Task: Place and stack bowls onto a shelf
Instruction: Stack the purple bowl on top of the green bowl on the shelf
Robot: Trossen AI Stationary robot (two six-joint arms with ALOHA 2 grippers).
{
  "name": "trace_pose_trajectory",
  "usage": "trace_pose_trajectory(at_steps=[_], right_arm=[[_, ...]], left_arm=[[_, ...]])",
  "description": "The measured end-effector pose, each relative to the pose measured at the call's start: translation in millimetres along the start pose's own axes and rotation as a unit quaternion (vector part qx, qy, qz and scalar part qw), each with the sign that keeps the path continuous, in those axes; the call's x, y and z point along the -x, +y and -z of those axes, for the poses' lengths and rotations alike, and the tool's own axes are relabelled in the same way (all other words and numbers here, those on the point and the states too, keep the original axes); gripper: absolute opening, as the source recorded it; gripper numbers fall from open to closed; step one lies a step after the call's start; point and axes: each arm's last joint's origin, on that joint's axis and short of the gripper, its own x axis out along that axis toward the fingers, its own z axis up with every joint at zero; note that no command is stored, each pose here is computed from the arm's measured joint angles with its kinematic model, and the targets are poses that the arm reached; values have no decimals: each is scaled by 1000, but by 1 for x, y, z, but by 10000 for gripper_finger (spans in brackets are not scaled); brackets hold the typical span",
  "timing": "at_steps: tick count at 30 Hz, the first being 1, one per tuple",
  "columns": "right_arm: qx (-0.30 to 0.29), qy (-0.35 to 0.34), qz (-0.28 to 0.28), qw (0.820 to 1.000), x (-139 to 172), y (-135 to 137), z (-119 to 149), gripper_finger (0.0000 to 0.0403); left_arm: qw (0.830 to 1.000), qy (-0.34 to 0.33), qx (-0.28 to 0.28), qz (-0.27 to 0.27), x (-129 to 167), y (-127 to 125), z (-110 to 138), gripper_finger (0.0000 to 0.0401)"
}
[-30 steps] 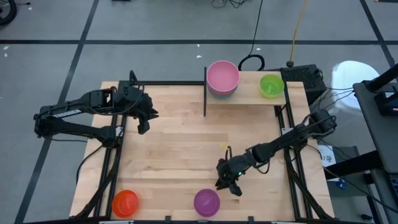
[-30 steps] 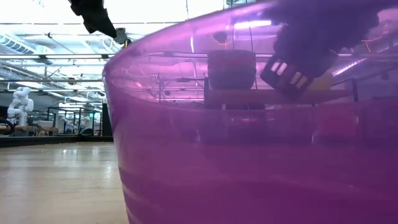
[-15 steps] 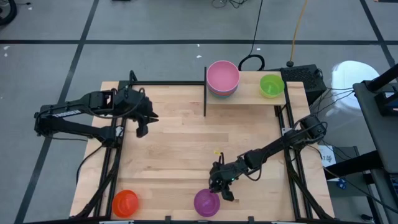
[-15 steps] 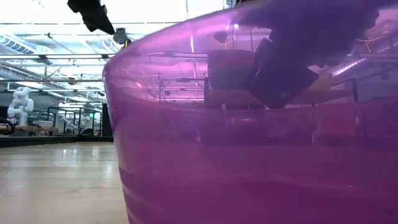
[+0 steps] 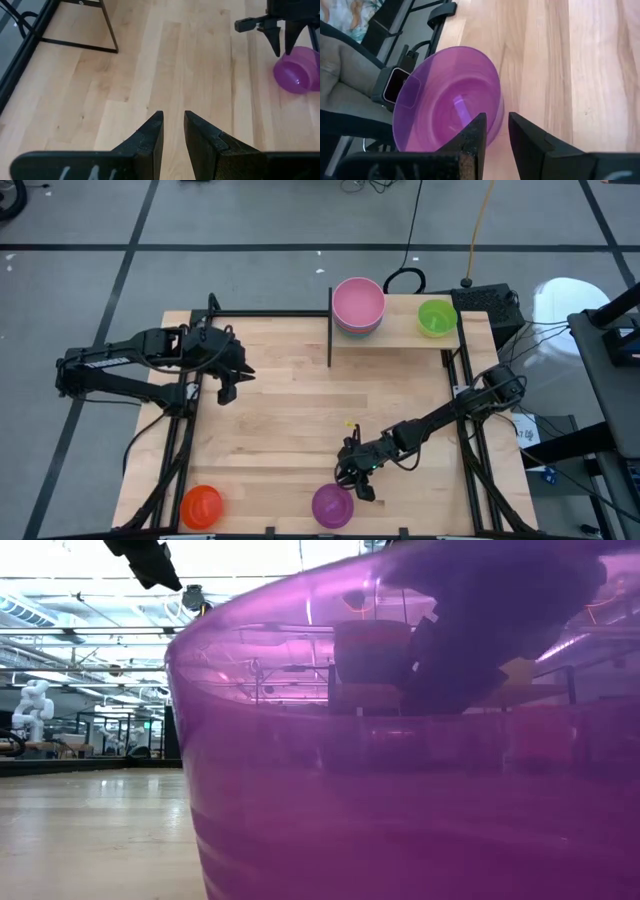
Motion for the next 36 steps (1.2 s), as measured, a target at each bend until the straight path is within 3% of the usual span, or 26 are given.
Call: trace_pose_trajectory(at_steps=[36], right_arm=[[-55,31,-15,998,-2,-1,5,75]], left_arm=[[1000,-1,7,0,0,0,0,81]])
